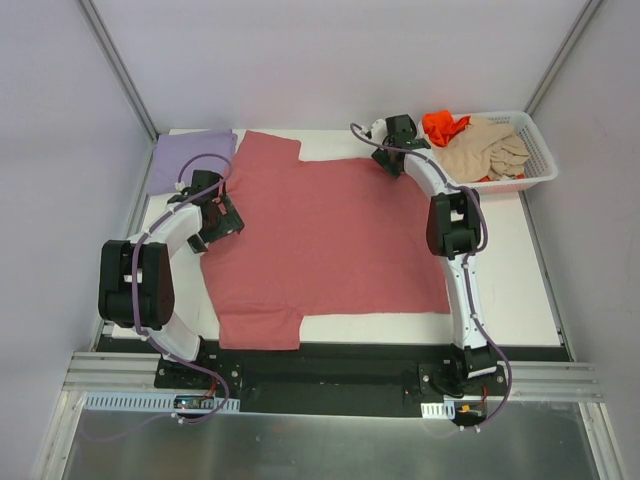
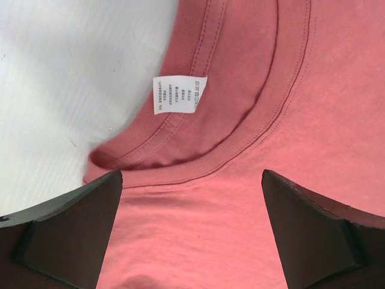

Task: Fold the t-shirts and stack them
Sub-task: Flatten out the tshirt

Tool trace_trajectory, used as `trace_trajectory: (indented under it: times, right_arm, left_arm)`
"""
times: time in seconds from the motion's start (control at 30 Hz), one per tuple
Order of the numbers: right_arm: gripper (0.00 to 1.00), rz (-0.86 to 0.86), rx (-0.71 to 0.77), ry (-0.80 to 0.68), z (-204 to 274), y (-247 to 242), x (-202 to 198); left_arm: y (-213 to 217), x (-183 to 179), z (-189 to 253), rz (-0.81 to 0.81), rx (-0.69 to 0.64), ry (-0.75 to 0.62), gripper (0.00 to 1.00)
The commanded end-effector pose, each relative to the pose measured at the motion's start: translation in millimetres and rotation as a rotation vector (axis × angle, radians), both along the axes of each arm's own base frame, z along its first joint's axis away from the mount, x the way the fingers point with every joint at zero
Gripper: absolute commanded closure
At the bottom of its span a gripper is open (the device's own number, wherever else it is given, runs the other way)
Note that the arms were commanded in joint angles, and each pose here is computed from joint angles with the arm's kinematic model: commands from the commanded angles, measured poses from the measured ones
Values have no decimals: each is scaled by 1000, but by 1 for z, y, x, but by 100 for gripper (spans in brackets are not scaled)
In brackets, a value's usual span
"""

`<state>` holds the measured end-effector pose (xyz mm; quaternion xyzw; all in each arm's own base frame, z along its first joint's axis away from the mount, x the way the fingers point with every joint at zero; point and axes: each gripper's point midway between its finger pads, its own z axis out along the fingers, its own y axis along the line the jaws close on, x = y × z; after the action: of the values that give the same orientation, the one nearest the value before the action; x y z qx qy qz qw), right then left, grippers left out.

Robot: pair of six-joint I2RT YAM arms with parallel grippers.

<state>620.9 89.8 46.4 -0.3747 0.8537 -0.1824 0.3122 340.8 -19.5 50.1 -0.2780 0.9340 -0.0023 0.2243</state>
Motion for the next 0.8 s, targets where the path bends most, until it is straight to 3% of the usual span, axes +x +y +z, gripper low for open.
trace_trajectory:
  times: [0.0,0.07,0.2,0.33,0.37,0.57,0.77]
  right_arm:
    - [29,-178,-66,-156,12,-49,29]
    - [29,-170,-20,-181,26,-42,32]
    - [16,-139,111,-231,65,-17,31]
    - [4,-38,191,-256,115,16,14]
    - [1,-4,213,-257,129,29,5]
    - [1,55,379,-288,195,79,-62]
    - [3,-188,587,-119,157,83,-160]
  left_arm:
    - [10,6,11,22,33,-10,1]
    - [6,9,11,12,19,-11,1]
    - [6,18,19,13,19,-28,1]
    - [-3,23,53,-2,-13,-111,1]
    - [-5,20,63,5,-19,-131,1]
    - [-34,-30,76,-44,-39,-131,1]
    - [-59,-70,52,-102,-86,-82,1]
